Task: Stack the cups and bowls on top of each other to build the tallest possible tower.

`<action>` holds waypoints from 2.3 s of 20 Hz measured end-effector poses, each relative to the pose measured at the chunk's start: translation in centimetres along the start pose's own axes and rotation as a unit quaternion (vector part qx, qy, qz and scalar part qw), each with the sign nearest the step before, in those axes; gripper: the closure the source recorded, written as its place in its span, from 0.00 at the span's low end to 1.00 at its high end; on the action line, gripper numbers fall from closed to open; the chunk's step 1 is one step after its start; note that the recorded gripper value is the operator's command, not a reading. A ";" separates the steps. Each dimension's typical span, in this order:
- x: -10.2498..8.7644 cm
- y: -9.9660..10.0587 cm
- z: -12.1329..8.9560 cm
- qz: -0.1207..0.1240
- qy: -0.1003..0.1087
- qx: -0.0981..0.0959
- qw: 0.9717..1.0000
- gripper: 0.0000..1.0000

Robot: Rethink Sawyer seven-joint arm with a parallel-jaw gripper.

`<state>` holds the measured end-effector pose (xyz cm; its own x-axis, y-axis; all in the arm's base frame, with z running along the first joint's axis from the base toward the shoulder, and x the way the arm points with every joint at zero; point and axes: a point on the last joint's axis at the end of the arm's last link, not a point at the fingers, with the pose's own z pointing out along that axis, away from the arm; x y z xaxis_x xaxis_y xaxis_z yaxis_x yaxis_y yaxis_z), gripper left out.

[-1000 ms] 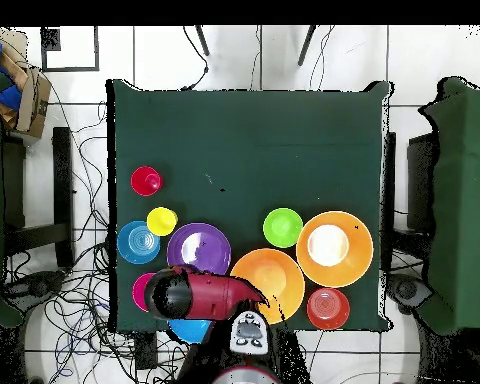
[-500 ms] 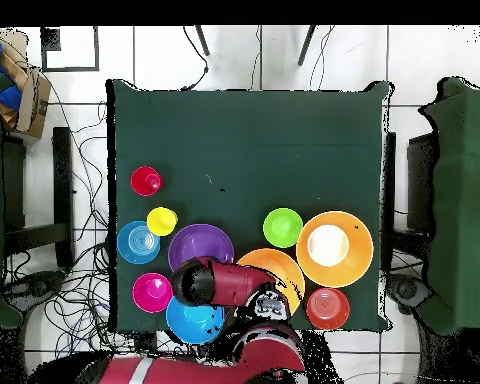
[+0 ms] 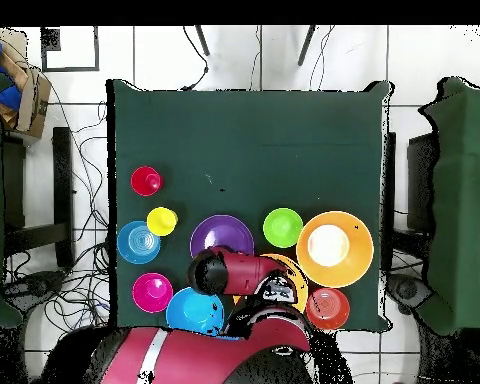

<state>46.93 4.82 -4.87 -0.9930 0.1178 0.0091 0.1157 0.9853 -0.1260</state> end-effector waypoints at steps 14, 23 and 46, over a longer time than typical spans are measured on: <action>-1.3 -1.5 0.2 -0.018 -0.017 0.019 1.000 0.00; -2.0 -2.0 0.3 -0.022 -0.024 0.027 0.999 0.00; -7.1 -2.4 0.5 0.015 -0.065 0.077 0.995 0.00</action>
<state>53.71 1.55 -5.13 -0.9849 0.1197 -0.1247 0.1502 0.9498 -0.2744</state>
